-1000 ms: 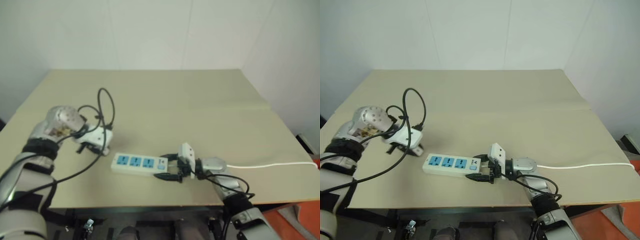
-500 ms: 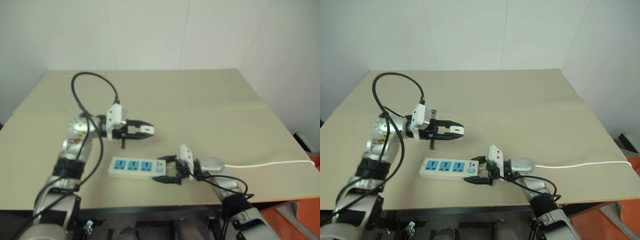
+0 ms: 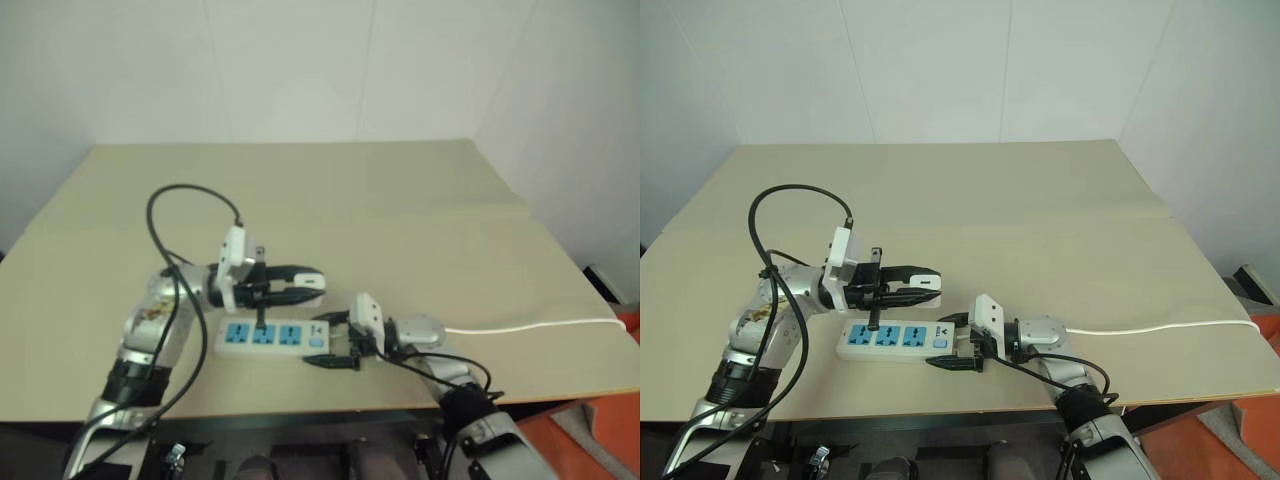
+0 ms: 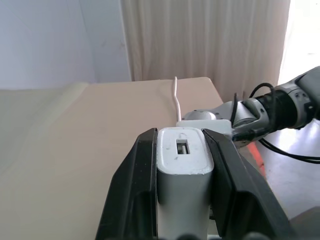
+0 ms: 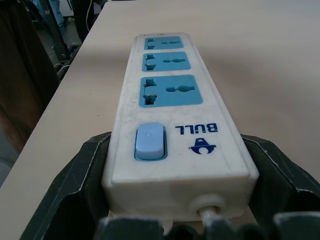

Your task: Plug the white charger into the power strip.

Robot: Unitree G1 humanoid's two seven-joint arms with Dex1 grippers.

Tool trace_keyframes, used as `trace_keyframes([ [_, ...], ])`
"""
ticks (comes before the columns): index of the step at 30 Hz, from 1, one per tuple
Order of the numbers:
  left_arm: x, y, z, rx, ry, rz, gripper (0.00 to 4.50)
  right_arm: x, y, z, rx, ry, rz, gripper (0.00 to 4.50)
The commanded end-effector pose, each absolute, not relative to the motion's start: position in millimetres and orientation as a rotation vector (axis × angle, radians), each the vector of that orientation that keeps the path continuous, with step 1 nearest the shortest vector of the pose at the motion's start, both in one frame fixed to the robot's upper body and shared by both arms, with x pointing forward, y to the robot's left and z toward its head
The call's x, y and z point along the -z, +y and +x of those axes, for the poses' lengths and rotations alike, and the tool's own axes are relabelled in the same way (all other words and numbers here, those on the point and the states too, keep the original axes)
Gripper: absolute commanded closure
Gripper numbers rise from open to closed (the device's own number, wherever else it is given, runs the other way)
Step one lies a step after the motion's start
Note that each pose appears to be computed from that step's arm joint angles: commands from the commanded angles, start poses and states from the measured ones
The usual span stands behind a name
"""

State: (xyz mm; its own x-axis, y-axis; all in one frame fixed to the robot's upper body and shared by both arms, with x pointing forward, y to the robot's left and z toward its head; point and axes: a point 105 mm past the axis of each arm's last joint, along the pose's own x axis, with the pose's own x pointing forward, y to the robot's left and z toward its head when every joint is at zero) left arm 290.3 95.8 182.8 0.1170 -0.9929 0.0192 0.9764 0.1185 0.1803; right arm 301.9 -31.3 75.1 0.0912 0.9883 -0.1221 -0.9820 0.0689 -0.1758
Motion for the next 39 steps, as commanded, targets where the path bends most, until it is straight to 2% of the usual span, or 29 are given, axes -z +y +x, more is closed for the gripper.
trace_keyframes([
  [1,-184.7,105.6,280.2,1.440,-0.147,0.109,3.48,-68.8,-27.5,299.0,-1.498,-0.023,-0.232,1.07],
  [17,-147.5,118.7,270.6,1.448,0.016,0.059,3.48,-66.4,-31.5,298.3,-1.499,-0.006,-0.237,1.07],
  [39,-138.3,117.8,292.4,1.511,-0.036,0.109,3.48,-71.1,-34.9,300.0,-1.489,-0.006,-0.241,1.07],
])
